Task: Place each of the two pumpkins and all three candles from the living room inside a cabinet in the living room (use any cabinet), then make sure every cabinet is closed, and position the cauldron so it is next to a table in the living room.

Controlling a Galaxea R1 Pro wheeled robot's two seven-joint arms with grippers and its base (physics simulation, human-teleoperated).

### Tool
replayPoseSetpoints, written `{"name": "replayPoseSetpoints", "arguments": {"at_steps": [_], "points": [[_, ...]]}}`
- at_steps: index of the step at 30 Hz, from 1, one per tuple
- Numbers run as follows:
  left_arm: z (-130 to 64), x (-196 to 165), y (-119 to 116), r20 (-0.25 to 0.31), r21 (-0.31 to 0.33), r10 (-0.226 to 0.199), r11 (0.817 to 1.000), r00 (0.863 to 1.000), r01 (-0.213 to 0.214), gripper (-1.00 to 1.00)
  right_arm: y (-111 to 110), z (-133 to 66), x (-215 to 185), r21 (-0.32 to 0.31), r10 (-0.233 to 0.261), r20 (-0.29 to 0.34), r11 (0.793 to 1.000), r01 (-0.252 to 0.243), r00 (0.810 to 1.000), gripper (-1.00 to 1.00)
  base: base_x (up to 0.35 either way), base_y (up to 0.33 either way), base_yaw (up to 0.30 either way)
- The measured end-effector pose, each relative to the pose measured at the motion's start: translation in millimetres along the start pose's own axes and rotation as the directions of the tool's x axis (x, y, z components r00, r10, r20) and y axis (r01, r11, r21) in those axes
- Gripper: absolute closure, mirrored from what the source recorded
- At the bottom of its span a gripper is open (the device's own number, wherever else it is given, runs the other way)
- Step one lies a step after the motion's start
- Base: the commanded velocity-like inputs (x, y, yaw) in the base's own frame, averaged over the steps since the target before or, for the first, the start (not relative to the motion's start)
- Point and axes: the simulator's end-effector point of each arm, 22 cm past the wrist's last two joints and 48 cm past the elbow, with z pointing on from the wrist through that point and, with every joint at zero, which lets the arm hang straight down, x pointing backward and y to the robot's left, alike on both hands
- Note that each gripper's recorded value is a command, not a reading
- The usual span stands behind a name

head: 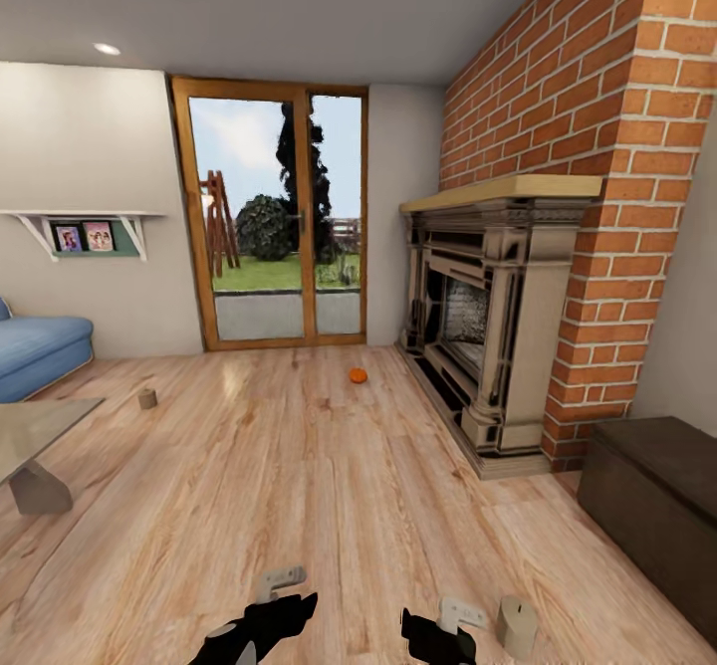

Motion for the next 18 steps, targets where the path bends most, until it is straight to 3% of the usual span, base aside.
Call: {"name": "replayPoseSetpoints", "arguments": {"at_steps": [12,18], "points": [[-0.1,0.2,0.4,-0.001,-0.001,-0.002,1.0,1.0,0.002,-1.0,-0.3,0.0,-0.3,0.001,0.003,0.001,1.0,-0.003,1.0,-1.0,0.0,0.0,-0.278],[-0.4,-0.8,0.3,0.002,0.0,-0.004,1.0,1.0,0.004,-1.0,-7.1,0.4,0.3,0.014,0.083,-0.007,0.996,-0.083,0.997,-1.0,0.0,0.0,-0.278]]}}
